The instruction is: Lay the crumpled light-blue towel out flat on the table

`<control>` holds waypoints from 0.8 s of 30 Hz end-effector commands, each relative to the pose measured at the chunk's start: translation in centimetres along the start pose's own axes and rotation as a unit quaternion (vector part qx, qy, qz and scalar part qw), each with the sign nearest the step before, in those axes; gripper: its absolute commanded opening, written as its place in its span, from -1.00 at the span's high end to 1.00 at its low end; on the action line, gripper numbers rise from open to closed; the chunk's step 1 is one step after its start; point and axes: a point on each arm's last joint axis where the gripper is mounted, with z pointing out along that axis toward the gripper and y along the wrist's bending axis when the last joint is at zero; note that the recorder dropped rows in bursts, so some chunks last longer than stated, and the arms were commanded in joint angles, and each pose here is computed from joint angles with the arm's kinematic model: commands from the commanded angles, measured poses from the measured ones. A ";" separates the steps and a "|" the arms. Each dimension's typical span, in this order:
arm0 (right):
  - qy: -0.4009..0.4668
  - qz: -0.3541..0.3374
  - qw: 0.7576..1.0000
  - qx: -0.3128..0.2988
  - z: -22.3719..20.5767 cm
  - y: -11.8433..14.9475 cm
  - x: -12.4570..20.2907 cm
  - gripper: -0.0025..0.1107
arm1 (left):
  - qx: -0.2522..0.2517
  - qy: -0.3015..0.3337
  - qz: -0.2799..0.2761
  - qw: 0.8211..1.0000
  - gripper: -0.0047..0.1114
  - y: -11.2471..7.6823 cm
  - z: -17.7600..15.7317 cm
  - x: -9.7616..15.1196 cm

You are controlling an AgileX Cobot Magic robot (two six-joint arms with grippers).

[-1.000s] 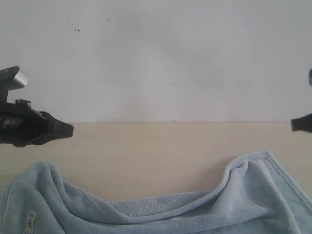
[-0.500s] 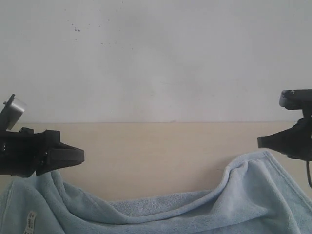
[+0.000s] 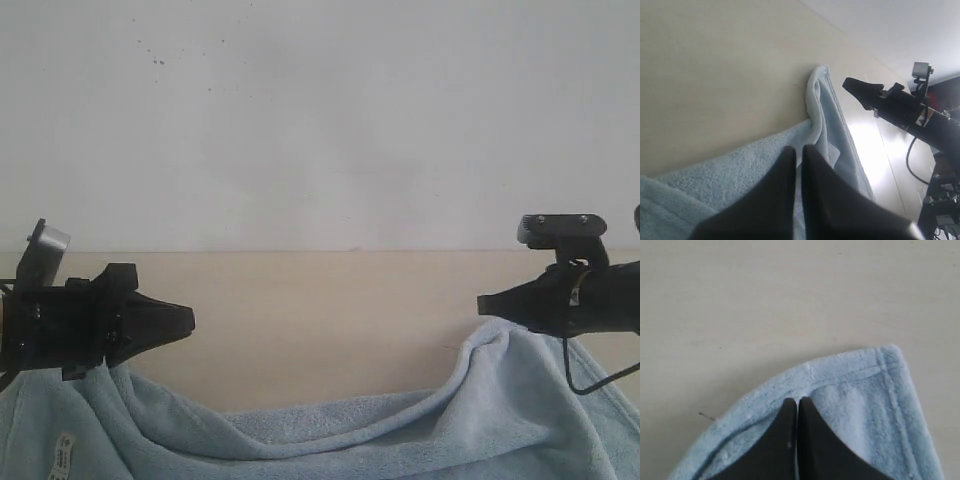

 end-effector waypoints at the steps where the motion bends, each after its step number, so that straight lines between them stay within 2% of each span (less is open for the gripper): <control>1: -0.014 -0.096 0.995 -0.030 -0.5 2.8 -1.3 0.96 | 0.028 -0.009 0.020 0.999 0.85 -0.1 0.2 0.0; 4: 0.005 -0.154 0.988 0.001 -1.5 3.4 -2.9 0.96 | 0.034 -0.009 0.035 0.999 0.85 -0.2 0.2 0.0; 8: 0.103 -0.237 0.959 0.114 -3.3 0.9 -5.1 0.96 | 0.027 -0.008 0.046 0.999 0.85 -0.1 0.2 0.1; 12: 0.215 -0.180 0.928 0.245 -6.2 -2.3 -6.7 0.96 | -0.029 0.007 0.063 0.998 0.85 0.9 0.2 0.3; 14: 0.283 -0.156 0.909 0.263 -7.6 -2.8 -6.8 0.96 | -0.068 0.015 0.073 0.995 0.85 1.6 0.1 0.3; 15: 0.309 -0.156 0.906 0.244 -8.0 -2.5 -6.7 0.96 | -0.086 0.019 0.078 0.993 0.85 1.9 0.1 0.4; 17: 0.347 -0.161 0.913 0.141 -8.3 -0.9 -6.3 0.96 | -0.110 0.023 0.085 0.990 0.85 2.4 0.0 0.4; 18: 0.342 -0.163 0.922 0.083 -8.3 0.1 -6.2 0.96 | -0.116 0.022 0.085 0.989 0.85 2.5 0.0 0.4; 19: 0.321 -0.162 0.933 -0.005 -7.9 1.6 -6.2 0.96 | -0.116 0.022 0.084 0.989 0.85 2.5 0.0 0.4; 21: 0.293 -0.153 0.938 -0.104 -6.7 3.4 -6.0 0.96 | -0.107 0.018 0.064 0.992 0.85 2.3 0.0 0.4; 22: 0.280 -0.151 0.940 -0.127 -6.0 3.9 -5.9 0.96 | -0.098 0.017 0.059 0.993 0.85 2.1 0.0 0.4; 24: 0.265 -0.134 0.946 -0.126 -4.2 3.9 -5.5 0.96 | -0.076 0.012 0.053 0.996 0.85 1.7 0.1 0.3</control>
